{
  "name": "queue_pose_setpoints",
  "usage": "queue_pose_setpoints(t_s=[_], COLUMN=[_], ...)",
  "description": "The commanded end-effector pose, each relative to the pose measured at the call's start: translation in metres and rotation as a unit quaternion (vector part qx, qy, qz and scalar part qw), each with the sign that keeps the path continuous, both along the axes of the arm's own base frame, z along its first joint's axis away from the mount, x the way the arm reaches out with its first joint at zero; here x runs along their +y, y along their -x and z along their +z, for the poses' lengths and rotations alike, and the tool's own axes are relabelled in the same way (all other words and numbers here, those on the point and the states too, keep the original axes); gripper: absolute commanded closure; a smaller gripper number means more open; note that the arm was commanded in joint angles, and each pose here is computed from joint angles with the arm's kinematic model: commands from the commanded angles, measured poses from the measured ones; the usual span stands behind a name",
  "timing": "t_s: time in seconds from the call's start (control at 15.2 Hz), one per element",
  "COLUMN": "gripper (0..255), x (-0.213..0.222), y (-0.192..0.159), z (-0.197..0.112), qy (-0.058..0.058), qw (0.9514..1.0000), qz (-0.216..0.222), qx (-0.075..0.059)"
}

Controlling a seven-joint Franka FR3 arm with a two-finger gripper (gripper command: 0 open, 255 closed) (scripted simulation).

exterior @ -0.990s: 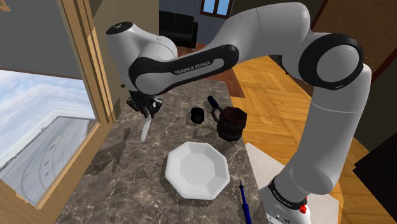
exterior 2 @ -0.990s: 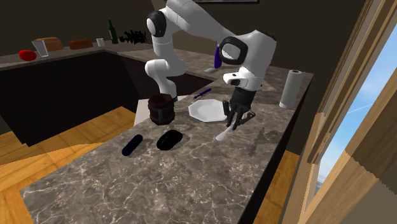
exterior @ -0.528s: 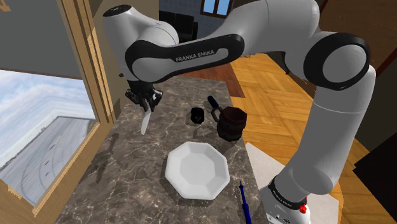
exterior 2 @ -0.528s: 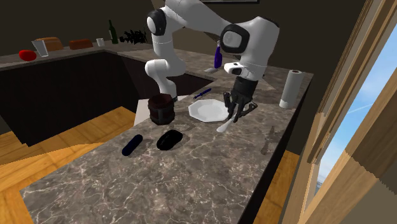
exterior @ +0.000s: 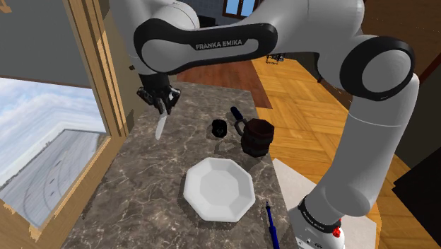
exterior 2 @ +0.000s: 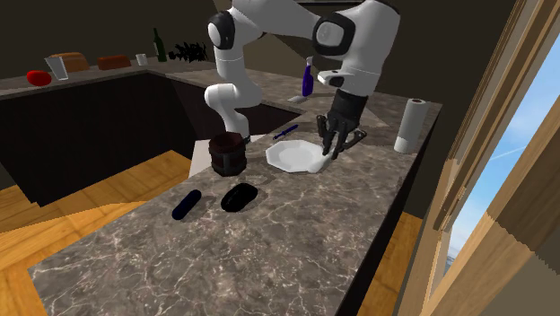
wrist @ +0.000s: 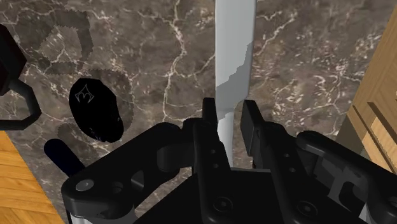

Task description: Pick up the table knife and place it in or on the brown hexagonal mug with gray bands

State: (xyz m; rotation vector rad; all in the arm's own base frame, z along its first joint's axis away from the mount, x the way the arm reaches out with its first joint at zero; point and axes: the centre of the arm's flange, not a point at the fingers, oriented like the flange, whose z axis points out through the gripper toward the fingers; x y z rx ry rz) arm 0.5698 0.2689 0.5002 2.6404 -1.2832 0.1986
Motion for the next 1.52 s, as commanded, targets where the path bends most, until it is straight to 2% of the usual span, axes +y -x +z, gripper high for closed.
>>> queue_pose_setpoints(t_s=[0.0,0.2,1.45], gripper=[255,255,255], x=[0.0,0.0,-0.199], y=[0.0,0.0,0.154], z=[0.01,0.024,0.031], qy=[0.0,0.0,0.0], qw=[1.0,1.0,1.0], qz=[0.0,0.0,0.0], qx=[0.0,0.0,0.0])
